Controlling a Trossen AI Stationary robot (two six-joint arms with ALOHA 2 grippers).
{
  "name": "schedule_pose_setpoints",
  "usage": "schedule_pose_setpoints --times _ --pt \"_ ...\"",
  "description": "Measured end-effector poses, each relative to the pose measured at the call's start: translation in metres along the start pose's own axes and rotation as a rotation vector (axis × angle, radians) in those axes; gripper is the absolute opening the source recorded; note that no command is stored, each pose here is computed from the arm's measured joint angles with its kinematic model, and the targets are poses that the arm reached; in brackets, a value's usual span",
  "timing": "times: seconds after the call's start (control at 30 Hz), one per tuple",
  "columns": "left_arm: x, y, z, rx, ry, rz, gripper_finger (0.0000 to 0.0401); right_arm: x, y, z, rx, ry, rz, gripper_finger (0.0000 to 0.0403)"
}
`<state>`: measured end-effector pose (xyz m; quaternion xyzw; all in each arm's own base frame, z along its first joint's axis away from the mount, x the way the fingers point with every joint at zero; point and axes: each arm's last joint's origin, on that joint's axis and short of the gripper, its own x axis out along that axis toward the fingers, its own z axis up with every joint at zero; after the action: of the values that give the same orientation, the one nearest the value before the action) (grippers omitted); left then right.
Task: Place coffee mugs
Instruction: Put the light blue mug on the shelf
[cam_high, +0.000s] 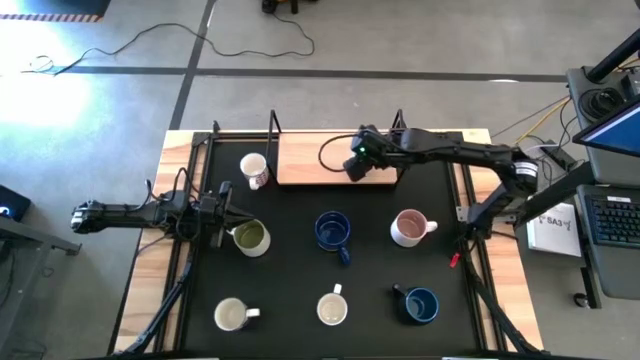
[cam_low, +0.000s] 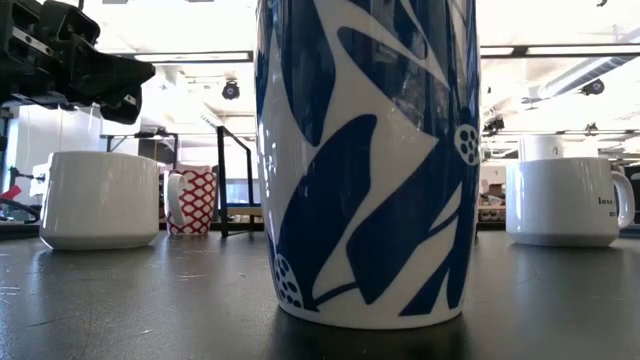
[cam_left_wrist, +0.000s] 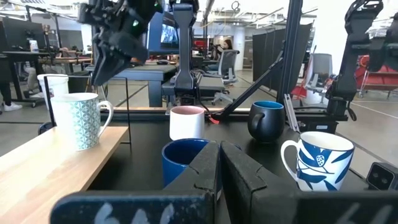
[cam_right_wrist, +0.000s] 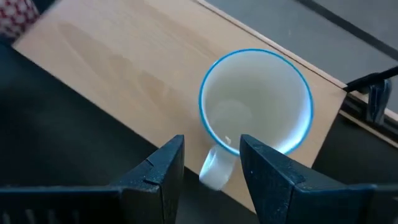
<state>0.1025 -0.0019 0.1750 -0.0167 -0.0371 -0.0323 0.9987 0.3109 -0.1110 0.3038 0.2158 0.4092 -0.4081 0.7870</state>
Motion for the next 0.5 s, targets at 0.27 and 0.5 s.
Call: schedule_pose_setpoints --times 0.27,0.5 --pt "0.000 0.000 0.000 0.000 0.001 0.000 0.0000 0.027 -0.004 0.007 -0.009 0.061 -0.021 0.0146" --pt "0.000 0.000 0.000 0.000 0.000 0.001 0.0000 0.037 -0.003 0.008 -0.019 0.070 -0.023 0.0137"
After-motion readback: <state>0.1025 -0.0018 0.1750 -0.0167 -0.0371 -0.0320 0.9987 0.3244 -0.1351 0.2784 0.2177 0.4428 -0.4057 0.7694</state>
